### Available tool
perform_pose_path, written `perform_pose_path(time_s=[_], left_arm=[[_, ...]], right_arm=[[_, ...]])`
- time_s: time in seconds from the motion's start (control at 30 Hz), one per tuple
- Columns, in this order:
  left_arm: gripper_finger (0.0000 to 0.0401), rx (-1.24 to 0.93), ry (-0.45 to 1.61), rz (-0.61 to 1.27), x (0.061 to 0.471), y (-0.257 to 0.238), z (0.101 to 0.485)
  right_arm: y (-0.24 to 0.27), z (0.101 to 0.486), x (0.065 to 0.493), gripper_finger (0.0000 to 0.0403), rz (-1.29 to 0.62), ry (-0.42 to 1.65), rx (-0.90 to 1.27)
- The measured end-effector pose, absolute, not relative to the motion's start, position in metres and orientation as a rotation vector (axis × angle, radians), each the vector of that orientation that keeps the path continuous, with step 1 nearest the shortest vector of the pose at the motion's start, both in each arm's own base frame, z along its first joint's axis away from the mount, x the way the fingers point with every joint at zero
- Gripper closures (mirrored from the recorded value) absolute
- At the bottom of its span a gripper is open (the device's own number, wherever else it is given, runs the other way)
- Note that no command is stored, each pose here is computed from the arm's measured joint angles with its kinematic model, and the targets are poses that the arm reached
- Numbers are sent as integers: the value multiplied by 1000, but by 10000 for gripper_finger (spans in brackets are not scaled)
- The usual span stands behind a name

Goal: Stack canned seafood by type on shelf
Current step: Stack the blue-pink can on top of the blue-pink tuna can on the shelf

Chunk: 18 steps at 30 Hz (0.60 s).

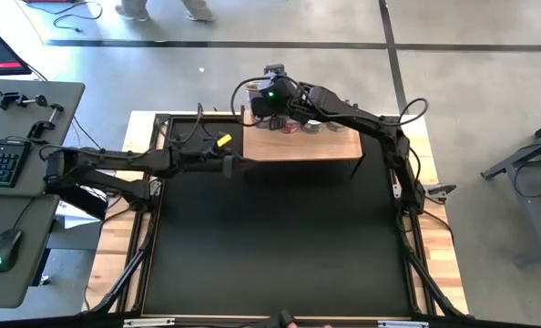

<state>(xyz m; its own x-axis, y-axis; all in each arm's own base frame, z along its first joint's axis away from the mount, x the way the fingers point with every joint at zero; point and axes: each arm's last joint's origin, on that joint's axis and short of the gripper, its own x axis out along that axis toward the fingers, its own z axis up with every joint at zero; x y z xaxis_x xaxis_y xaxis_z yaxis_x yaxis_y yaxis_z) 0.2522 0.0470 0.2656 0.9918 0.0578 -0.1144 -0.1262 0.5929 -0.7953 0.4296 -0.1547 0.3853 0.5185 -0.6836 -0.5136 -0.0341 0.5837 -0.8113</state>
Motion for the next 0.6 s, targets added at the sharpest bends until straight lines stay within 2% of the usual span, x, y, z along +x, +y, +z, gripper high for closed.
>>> perform_pose_path(time_s=[0.2, 0.33, 0.6], left_arm=[[401, -921, 42, 120, 239, 52, 277], [401, -916, -6, 140, 232, 60, 284], [401, -901, -154, 209, 219, 103, 306]], right_arm=[[-157, 383, 431, 198, -520, 987, -884], [-157, 384, 431, 194, -572, 973, -840], [-156, 384, 431, 193, -550, 945, -792]])
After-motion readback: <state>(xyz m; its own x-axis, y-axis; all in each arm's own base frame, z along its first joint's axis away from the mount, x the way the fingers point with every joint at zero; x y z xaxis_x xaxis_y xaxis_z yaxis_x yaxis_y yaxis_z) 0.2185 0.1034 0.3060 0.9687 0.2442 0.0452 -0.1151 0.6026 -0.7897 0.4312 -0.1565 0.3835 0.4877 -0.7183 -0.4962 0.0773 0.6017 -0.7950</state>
